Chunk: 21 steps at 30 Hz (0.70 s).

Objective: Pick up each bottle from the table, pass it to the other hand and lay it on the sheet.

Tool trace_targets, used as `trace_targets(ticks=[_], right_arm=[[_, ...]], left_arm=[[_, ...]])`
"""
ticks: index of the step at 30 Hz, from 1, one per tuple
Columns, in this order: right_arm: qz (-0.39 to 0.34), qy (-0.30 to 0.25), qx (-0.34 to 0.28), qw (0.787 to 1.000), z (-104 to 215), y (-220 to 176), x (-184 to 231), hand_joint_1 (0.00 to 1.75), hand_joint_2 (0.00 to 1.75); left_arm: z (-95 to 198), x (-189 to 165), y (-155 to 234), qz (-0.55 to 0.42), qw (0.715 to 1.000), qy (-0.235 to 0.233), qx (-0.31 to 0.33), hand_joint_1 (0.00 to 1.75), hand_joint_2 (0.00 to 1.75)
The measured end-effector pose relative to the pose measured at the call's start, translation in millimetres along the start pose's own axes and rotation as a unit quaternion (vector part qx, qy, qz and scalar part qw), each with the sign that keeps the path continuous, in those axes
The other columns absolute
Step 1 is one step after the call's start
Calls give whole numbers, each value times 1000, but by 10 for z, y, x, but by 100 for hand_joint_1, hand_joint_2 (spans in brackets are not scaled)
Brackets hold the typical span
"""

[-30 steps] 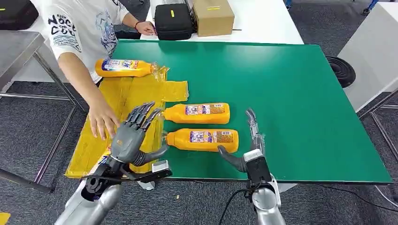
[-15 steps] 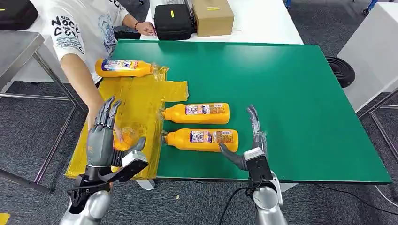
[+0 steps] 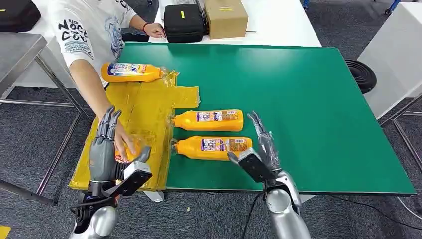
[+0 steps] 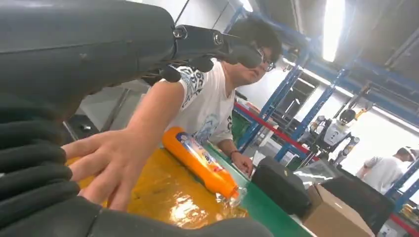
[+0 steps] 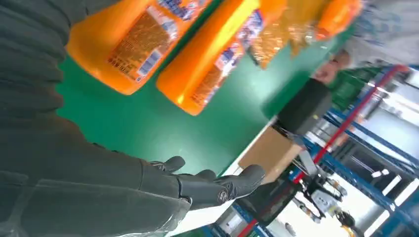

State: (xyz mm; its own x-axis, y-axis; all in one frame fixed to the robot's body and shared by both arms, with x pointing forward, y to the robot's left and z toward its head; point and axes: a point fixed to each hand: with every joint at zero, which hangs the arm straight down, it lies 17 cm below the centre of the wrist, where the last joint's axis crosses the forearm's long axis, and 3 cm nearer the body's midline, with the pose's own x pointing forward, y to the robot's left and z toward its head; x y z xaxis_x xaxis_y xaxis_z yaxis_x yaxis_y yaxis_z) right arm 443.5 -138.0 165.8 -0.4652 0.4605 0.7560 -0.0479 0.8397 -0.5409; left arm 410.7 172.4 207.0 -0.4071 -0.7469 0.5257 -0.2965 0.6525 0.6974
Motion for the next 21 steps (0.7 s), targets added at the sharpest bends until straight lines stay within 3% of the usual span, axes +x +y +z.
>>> trace_targets(ticks=[10,15,21], right_arm=[[71,24,124,989,-113,466,-388,0,175],[33,32,180,983,-122,702,-498,0,175],[32,43,203,978,-132,780,-608,0,175]], left_arm=[[25,-43,10,4,1000,8,3,0,175],[28,-47,4,7,1000,11,3,0,175],[26,-58,10,8,1000,15,5,0,175]])
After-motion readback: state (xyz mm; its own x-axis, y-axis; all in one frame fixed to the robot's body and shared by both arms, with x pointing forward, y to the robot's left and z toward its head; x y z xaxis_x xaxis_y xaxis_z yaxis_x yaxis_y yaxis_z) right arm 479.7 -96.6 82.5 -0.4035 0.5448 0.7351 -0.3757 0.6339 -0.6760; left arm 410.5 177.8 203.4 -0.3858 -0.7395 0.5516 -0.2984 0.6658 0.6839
